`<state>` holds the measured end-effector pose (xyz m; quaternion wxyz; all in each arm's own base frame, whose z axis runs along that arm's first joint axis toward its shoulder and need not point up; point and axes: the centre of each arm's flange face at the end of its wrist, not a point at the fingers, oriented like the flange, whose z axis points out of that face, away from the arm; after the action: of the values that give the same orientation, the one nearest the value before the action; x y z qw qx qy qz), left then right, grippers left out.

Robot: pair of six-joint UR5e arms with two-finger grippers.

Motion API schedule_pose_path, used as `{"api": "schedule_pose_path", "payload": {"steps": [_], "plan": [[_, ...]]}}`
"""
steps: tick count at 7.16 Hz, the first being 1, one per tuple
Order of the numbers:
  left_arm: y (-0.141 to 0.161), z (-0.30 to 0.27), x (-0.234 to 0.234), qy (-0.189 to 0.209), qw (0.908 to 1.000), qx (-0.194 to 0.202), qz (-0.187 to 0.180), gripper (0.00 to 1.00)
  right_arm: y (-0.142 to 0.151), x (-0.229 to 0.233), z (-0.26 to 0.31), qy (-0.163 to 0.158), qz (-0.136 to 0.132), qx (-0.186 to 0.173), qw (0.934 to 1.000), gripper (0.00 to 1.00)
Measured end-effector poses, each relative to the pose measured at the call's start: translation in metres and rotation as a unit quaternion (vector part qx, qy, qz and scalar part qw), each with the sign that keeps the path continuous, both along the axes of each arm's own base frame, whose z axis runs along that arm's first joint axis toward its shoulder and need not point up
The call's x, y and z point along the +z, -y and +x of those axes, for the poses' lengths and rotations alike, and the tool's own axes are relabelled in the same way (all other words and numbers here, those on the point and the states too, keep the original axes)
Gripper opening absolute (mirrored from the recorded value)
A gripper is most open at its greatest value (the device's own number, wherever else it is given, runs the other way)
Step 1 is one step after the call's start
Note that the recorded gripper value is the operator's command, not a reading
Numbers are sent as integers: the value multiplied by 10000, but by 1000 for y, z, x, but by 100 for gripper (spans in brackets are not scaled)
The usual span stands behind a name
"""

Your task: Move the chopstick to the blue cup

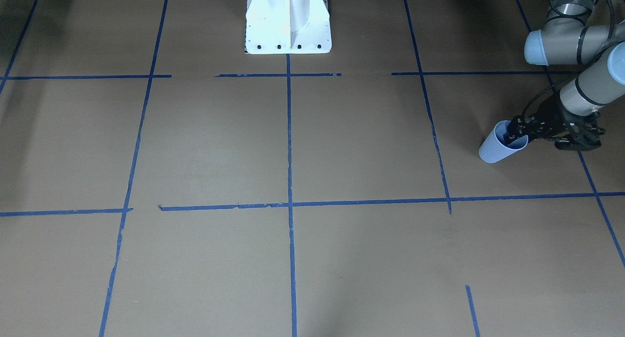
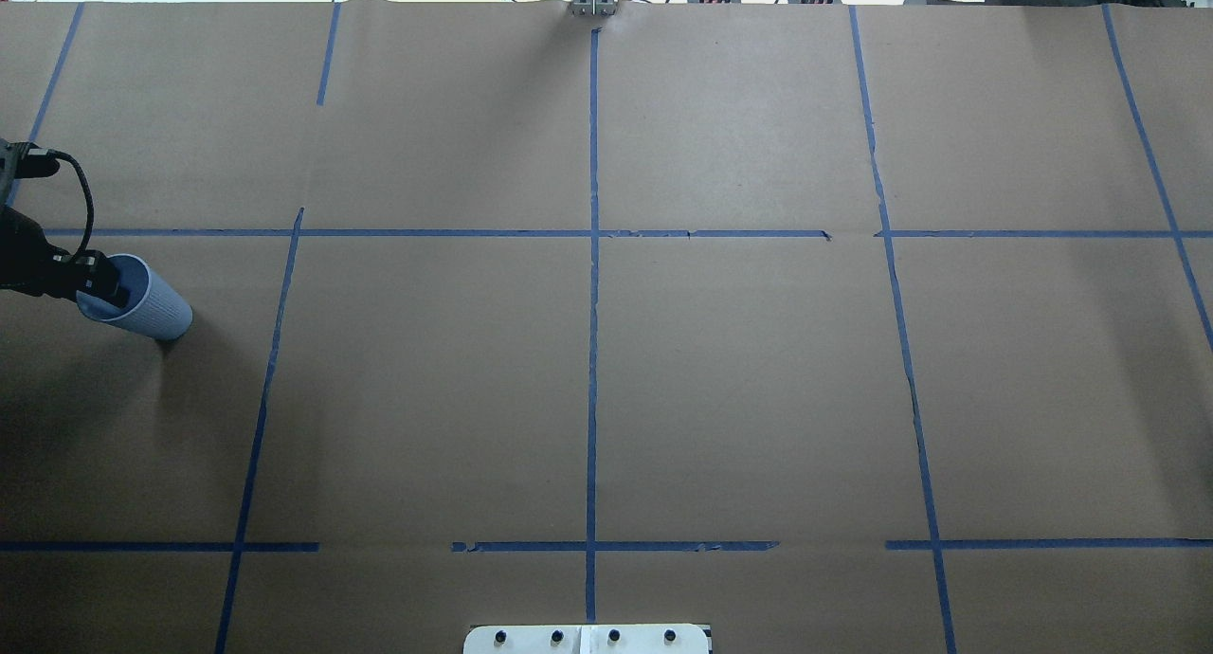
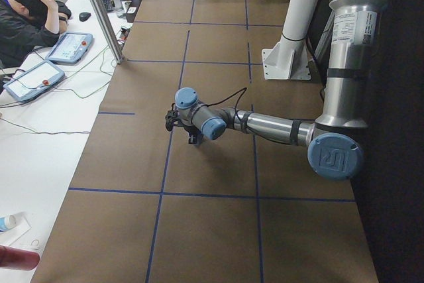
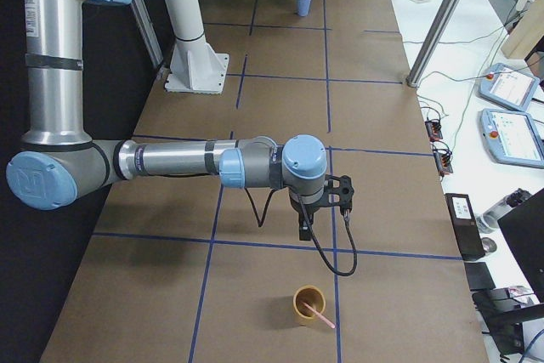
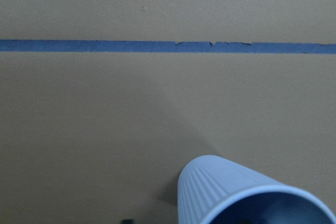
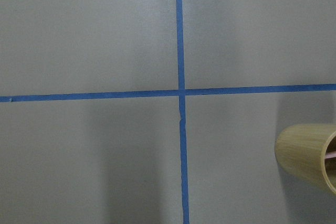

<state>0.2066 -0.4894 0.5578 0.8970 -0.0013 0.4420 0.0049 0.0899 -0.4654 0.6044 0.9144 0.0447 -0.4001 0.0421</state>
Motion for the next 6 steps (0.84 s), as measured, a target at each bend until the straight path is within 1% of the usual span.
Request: {"api": "schedule_pose_path", "payload": {"steps": [1, 2, 3, 4, 5, 6], "plan": [[0, 0, -7, -21, 10000, -36, -56, 0, 0, -1, 0, 10, -3, 0, 10000, 100], [0, -1, -32, -48, 9998, -65, -181, 0, 0, -2, 0, 23, 3, -1, 10000, 100], [5, 1, -81, -52, 9993, -62, -353, 0, -1, -4, 0, 29, 15, 4, 10000, 100], [15, 6, -149, 0, 9986, -76, -516, 0, -3, -4, -1, 32, 4, 16, 10000, 100], [26, 18, -219, 38, 9977, -118, -666, 0, -4, -3, -1, 37, -18, 30, 10000, 100], [27, 46, -278, 13, 9962, -148, -860, 0, -5, -2, -1, 42, -38, 38, 10000, 100]]}}
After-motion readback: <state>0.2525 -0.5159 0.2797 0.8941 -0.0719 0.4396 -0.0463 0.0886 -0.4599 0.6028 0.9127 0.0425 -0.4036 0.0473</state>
